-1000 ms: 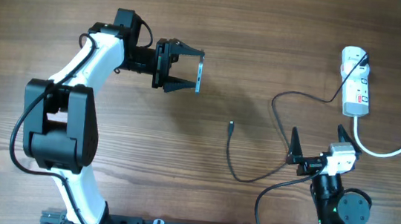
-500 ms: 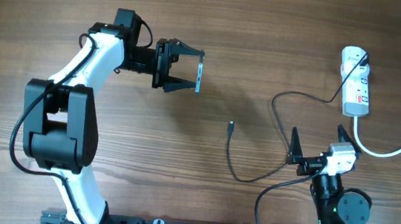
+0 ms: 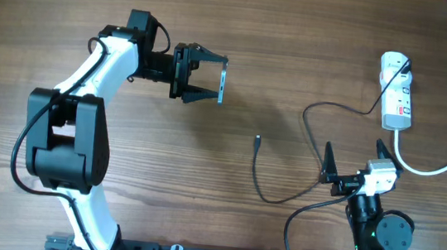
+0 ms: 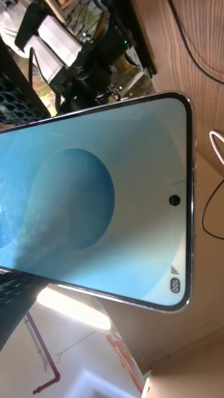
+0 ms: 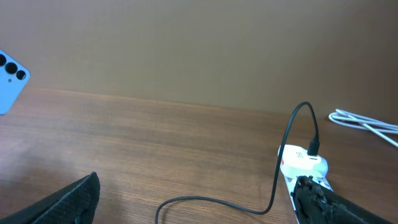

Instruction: Plug charger to phone and switch on socket

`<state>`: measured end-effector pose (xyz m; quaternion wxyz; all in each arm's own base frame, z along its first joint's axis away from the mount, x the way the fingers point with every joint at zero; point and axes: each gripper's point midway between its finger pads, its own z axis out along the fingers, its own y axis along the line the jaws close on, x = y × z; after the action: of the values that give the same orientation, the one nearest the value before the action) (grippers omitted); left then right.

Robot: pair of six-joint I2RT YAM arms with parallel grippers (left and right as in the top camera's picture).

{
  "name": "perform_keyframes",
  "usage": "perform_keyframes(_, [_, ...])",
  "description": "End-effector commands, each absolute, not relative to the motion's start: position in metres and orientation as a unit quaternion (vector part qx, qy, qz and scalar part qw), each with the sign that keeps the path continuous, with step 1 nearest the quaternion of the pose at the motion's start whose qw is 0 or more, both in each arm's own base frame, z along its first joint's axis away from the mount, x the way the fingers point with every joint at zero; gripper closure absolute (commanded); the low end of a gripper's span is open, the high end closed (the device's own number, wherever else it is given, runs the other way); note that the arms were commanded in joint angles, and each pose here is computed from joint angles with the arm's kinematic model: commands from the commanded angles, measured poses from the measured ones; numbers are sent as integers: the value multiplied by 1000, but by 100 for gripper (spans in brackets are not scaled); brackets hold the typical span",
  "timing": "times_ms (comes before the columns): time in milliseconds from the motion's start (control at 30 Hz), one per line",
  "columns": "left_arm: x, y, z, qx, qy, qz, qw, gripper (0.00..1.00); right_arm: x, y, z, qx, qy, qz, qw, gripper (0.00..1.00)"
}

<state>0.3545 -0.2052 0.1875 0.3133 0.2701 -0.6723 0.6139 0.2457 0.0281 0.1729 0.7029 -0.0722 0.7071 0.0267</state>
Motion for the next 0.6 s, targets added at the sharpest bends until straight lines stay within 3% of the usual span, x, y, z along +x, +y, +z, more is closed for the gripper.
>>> perform_keyframes(0, [351, -204, 208, 257, -657, 635, 316, 36, 245, 30, 174, -59, 707, 49, 703, 0])
perform_keyframes(200, [351, -204, 208, 257, -657, 635, 316, 36, 241, 49, 176, 148, 689, 323, 631, 0])
perform_keyframes(300, [351, -204, 208, 257, -657, 635, 316, 36, 231, 77, 179, 290, 638, 542, 463, 0])
perform_keyframes(400, [351, -204, 208, 257, -657, 635, 316, 36, 225, 90, 181, 392, 579, 641, 316, 0])
perform_keyframes(500, [351, -204, 208, 256, -657, 635, 316, 36, 218, 100, 191, 381, 569, 673, 279, 0])
perform_keyframes(567, [351, -204, 208, 256, -657, 635, 316, 36, 209, 106, 222, 279, 577, 682, 354, 0])
